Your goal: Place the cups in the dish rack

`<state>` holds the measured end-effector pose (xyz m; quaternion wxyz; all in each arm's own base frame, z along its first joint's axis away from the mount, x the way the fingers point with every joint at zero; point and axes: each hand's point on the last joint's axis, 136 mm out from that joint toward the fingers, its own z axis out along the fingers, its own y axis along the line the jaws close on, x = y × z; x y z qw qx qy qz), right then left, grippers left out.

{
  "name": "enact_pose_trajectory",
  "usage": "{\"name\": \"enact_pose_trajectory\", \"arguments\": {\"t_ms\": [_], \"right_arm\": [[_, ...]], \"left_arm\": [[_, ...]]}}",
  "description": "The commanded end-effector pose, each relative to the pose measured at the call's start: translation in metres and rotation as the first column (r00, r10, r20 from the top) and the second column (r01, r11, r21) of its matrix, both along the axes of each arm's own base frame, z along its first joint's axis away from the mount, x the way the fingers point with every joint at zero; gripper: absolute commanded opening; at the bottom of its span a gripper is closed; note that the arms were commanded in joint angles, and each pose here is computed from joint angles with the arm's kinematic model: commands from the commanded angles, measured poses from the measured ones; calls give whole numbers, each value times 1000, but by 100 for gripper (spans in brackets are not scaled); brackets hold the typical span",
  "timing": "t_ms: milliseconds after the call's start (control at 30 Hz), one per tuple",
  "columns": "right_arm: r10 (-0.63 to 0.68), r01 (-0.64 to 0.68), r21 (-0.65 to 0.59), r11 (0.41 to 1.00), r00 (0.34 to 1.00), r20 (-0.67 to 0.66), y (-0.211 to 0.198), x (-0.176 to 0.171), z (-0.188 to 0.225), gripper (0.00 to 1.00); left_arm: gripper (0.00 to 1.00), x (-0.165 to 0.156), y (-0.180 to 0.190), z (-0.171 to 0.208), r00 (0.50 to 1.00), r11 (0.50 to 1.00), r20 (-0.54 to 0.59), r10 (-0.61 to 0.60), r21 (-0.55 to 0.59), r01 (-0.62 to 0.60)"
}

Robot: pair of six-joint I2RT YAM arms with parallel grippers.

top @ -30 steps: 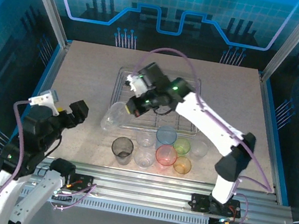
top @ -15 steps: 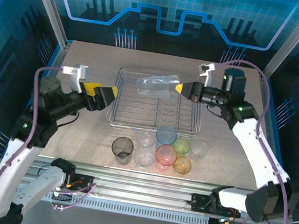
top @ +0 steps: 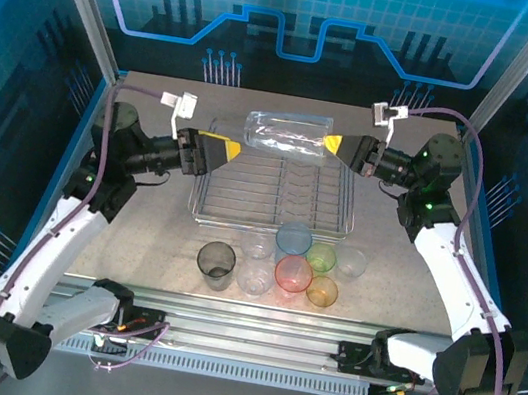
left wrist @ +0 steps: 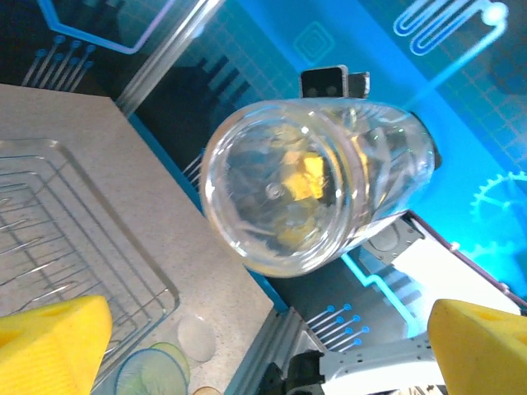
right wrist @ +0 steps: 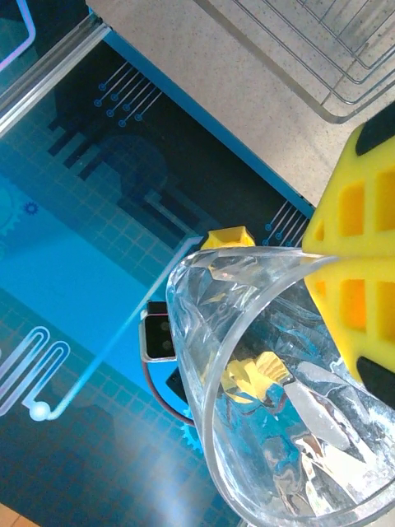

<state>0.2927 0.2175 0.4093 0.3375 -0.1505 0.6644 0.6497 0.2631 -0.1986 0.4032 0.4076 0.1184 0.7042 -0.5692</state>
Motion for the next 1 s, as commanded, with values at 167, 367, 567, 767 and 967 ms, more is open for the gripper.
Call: {"name": "enact_pose_trajectory", "arguments": {"t_ms": [167, 367, 567, 767, 967], "right_arm": [[63, -62, -27, 998, 997, 37, 16, -12, 10, 0], [91, -91, -21, 996, 995, 32, 24, -11, 11, 0], [109, -109, -9, 994, 994, 12, 30, -9, 5, 0], [101, -101, -1, 995, 994, -30, 32, 1, -5, 0], [111, -110, 12, 994, 992, -61, 35, 7, -11, 0]], "left_arm": [[99, -14, -18, 24, 986, 988, 65, -151, -31, 153], [99, -7, -23, 26, 985, 986, 64, -159, -32, 161], [98, -2, -28, 27, 983, 984, 56, -172, -38, 175], [87, -1, -36, 26, 980, 980, 44, -194, -42, 196], [66, 0, -39, 22, 981, 980, 33, -193, -35, 194]]}}
